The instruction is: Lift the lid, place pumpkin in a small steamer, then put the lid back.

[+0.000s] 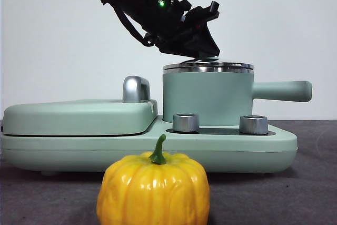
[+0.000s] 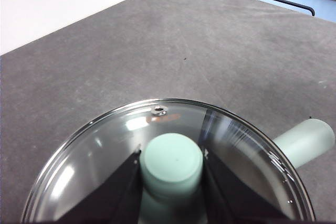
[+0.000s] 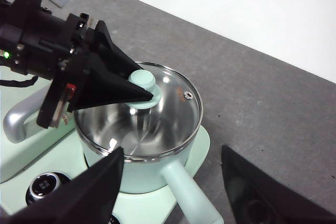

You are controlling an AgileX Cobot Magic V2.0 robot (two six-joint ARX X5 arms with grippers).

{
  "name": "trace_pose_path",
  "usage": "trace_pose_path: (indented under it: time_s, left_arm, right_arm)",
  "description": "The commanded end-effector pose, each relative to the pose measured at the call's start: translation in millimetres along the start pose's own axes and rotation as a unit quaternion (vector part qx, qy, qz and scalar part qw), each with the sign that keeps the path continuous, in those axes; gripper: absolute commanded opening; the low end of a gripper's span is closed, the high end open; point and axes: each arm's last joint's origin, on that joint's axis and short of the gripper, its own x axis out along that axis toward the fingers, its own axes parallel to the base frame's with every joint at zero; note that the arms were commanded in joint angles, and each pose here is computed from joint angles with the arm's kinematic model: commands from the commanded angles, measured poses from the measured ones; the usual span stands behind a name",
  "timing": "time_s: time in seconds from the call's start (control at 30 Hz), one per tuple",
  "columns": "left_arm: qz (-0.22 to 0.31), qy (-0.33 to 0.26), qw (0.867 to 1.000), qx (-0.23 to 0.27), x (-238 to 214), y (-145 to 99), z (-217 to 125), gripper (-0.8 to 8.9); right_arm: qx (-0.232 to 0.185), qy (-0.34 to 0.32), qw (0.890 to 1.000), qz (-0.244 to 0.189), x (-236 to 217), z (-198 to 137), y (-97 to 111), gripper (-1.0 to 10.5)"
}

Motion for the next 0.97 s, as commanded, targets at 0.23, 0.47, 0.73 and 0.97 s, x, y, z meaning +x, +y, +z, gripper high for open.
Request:
trace_pose_path:
  time_s: [0.23, 0.47, 0.73, 0.97]
  left_arm:
    - [0.038, -0.078, 0.996, 0.014, -60, 1, 59, 0.16]
    - [0.078, -0.019, 0.997, -0.011, -124, 20, 68, 0.16]
    - [0.138, 0.034, 0.989, -0.04, -188, 36, 58, 0.17]
    - [0.201, 0.056, 0.977, -0.05, -231, 42, 53, 0.17]
  right_arm:
    - [0.003, -0.009, 1.0, 0.0, -1, 6, 0, 2.9]
    - [-0.025, 0.043, 0.997, 0.066, -2, -5, 6, 3.0]
    - [-0.079, 0.109, 0.978, 0.162, 3, -18, 31, 3.3]
    - [-0.157, 0.149, 0.937, 0.272, 24, -25, 76, 4.1]
